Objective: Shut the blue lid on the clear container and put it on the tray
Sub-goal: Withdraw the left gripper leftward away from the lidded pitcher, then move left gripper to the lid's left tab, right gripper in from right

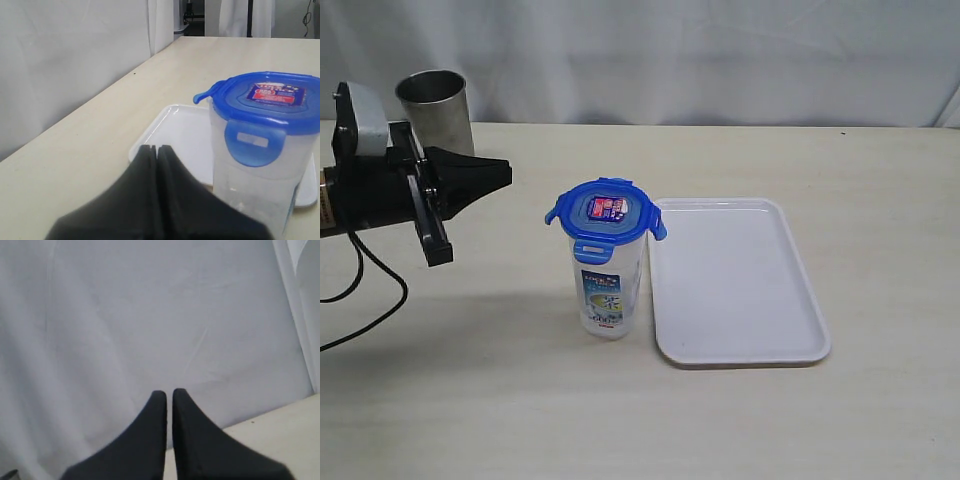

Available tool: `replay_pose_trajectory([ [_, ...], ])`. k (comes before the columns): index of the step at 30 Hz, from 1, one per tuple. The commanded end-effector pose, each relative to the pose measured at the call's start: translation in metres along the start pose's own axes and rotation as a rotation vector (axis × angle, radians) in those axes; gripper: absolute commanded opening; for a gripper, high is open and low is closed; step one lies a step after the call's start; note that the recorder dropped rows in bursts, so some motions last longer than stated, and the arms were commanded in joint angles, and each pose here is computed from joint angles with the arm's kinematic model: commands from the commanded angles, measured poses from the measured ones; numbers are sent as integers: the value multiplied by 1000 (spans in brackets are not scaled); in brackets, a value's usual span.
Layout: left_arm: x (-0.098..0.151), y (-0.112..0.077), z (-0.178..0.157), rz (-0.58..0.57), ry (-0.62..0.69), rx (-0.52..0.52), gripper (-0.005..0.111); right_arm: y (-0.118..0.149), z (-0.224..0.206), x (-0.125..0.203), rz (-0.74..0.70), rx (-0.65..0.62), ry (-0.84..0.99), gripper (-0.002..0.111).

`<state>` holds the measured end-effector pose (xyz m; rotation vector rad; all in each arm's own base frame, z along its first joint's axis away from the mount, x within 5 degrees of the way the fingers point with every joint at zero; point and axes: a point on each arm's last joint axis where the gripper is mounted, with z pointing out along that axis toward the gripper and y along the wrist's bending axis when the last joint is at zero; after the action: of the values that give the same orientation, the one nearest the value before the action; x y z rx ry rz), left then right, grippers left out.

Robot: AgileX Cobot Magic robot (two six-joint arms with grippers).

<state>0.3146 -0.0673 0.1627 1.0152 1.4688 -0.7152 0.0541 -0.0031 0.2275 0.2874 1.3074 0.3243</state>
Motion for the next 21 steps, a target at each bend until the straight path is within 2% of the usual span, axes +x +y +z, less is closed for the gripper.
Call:
replay_pose_trajectory([
  [1,-1,-1,1,6,-4,21,0,4,-1,-11,13,-49,-127,5],
  [3,-1,-1,1,6,-4,21,0,8,-2,-17,103,-98,-186,5],
  [7,-1,-1,1,6,-4,21,0,15,-5,-23,119,-185,-253,5],
  [12,-1,-1,1,6,-4,21,0,15,-4,-24,137,-180,-241,5],
  [17,-1,-1,1,8,-2,25,0,24,-4,-30,-29,-216,-223,5],
  [21,3,-8,1,34,35,106,0,33,17,-50,-106,-158,-99,5],
])
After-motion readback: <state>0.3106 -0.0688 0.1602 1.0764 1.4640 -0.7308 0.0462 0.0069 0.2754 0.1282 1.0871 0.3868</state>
